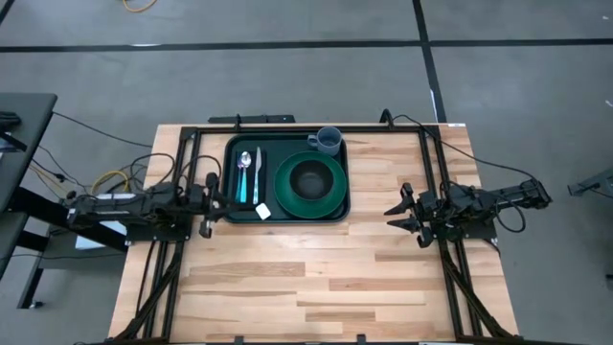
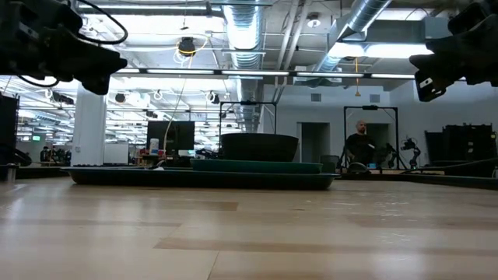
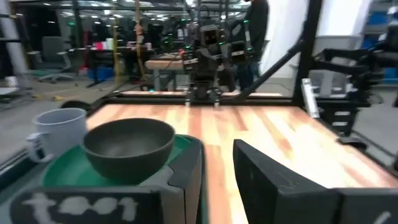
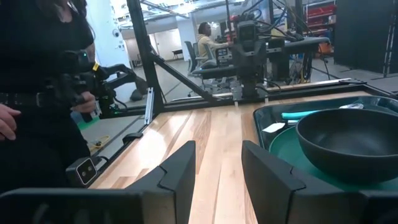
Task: Set up tray
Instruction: Return to Home Position
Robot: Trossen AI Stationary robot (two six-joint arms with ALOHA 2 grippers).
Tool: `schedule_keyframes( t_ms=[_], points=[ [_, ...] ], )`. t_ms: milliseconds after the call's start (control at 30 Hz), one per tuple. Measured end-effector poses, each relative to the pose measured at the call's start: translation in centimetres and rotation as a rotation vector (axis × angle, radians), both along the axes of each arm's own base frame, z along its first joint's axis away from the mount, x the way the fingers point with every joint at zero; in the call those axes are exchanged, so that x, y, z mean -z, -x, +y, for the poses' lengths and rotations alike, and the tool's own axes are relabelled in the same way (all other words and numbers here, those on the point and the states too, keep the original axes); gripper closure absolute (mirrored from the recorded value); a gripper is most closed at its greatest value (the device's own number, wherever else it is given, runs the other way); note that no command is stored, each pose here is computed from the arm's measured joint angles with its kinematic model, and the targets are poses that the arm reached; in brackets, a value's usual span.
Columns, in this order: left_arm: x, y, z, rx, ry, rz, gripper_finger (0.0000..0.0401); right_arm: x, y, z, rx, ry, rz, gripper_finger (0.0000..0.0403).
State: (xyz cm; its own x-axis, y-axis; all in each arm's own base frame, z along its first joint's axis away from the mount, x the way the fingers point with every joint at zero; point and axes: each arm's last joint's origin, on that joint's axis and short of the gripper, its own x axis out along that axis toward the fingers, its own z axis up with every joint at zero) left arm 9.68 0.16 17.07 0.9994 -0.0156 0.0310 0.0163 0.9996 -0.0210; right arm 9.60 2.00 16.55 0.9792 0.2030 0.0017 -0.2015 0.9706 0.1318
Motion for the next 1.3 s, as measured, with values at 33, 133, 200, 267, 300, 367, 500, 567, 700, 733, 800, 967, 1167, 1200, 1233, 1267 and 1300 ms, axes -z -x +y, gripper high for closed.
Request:
schedule_keyframes(
  t_ms=[33, 133, 200, 267, 300, 367, 500, 567, 700, 733, 800, 967, 1167, 1200, 1233, 1267, 1300],
  points=[
    [0.02, 0.00, 0.05, -0.017, -0.008, 0.003, 0.0317, 0.00, 0.00, 0.00, 0.000, 0.000, 0.000, 0.0281],
    [0.11, -0.02, 0.17, -0.060, -0.012, 0.015, 0.0317, 0.00, 0.00, 0.00, 0.000, 0.000, 0.000, 0.0281],
    [0.11, -0.03, 0.20, -0.068, -0.005, 0.015, 0.0317, 0.00, 0.00, 0.00, 0.000, 0.000, 0.000, 0.0281],
    [0.10, -0.03, 0.20, -0.069, 0.007, 0.015, 0.0317, 0.00, 0.00, 0.00, 0.000, 0.000, 0.000, 0.0281],
    [0.11, -0.03, 0.20, -0.070, 0.010, 0.015, 0.0317, 0.00, 0.00, 0.00, 0.000, 0.000, 0.000, 0.0281],
    [0.11, -0.04, 0.20, -0.070, 0.014, 0.015, 0.0317, 0.00, 0.00, 0.00, 0.000, 0.000, 0.000, 0.0281],
    [0.11, -0.04, 0.21, -0.072, 0.015, 0.016, 0.0317, 0.00, 0.00, 0.00, 0.000, 0.000, 0.000, 0.0281],
    [0.11, -0.04, 0.21, -0.072, 0.015, 0.016, 0.0317, 0.00, 0.00, 0.00, 0.000, 0.000, 0.000, 0.0281],
    [0.11, -0.03, 0.21, -0.075, 0.015, 0.016, 0.0317, 0.00, 0.00, 0.00, 0.000, 0.000, 0.000, 0.0281],
    [0.11, -0.03, 0.21, -0.075, 0.015, 0.016, 0.0317, 0.00, 0.00, 0.00, 0.000, 0.000, 0.000, 0.0281],
    [0.11, -0.03, 0.21, -0.075, 0.015, 0.017, 0.0317, 0.00, 0.00, 0.00, 0.000, 0.000, 0.000, 0.0281],
    [0.12, -0.03, 0.21, -0.075, 0.016, 0.017, 0.0317, 0.00, 0.00, 0.00, 0.000, 0.000, 0.000, 0.0281],
    [0.12, -0.03, 0.21, -0.075, 0.018, 0.017, 0.0317, 0.00, 0.00, 0.00, 0.000, 0.000, 0.000, 0.0281],
    [0.12, -0.03, 0.21, -0.075, 0.018, 0.017, 0.0317, 0.00, 0.00, 0.00, 0.000, 0.000, 0.000, 0.0281],
    [0.12, -0.03, 0.21, -0.075, 0.018, 0.017, 0.0317, 0.00, 0.00, 0.00, 0.000, 0.000, 0.000, 0.0281],
    [0.12, -0.03, 0.21, -0.075, 0.018, 0.017, 0.0317, 0.00, 0.00, 0.00, 0.000, 0.000, 0.000, 0.0281],
    [0.12, -0.03, 0.21, -0.075, 0.018, 0.017, 0.0317, 0.00, 0.00, 0.00, 0.000, 0.000, 0.000, 0.0281]
  ],
)
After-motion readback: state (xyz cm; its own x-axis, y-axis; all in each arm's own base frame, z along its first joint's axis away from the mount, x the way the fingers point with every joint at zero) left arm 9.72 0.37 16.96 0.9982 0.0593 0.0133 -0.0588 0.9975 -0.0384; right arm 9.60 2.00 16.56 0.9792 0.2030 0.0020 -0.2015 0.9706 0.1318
